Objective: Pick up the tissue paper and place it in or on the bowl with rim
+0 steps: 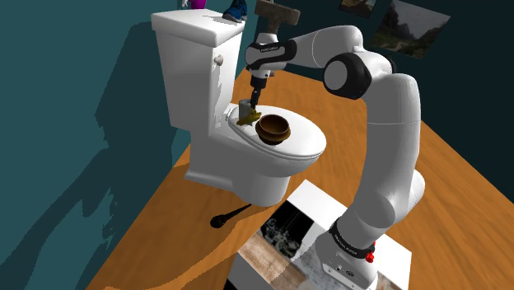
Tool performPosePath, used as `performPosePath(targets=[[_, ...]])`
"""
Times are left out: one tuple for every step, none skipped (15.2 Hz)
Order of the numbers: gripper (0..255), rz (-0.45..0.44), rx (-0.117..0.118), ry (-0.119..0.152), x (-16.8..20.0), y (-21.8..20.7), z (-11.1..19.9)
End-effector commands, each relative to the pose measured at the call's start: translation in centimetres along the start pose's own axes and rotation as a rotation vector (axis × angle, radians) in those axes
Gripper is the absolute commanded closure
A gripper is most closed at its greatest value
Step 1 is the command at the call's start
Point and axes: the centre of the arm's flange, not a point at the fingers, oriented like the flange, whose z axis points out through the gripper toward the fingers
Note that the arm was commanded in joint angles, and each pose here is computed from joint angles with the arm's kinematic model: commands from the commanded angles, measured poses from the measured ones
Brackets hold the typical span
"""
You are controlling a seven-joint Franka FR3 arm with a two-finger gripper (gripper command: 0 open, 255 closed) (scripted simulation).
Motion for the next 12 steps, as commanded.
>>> performPosePath(targets=[[0,0.000,0.000,0.000,-0.01,0.01,0.08],[0,0.000,0.000,0.000,-0.01,0.01,0.08],[0,0.000,0.000,0.000,-0.01,0.01,0.08],[0,0.000,0.000,0.000,-0.01,0.01,0.08],[0,0.000,0.000,0.000,-0.01,0.01,0.08],[255,0.000,0.000,0.000,-0.01,0.01,0.08],[255,0.000,0.000,0.000,-0.01,0.01,0.08],[255,0.000,0.000,0.000,-0.01,0.01,0.08],[255,0.000,0.000,0.000,-0.01,0.01,0.07],[255,0.000,0.000,0.000,-0.01,0.02,0.07],[255,0.000,0.000,0.000,-0.01,0.01,0.08],[255,0.000,0.000,0.000,-0.02,0.01,0.09]])
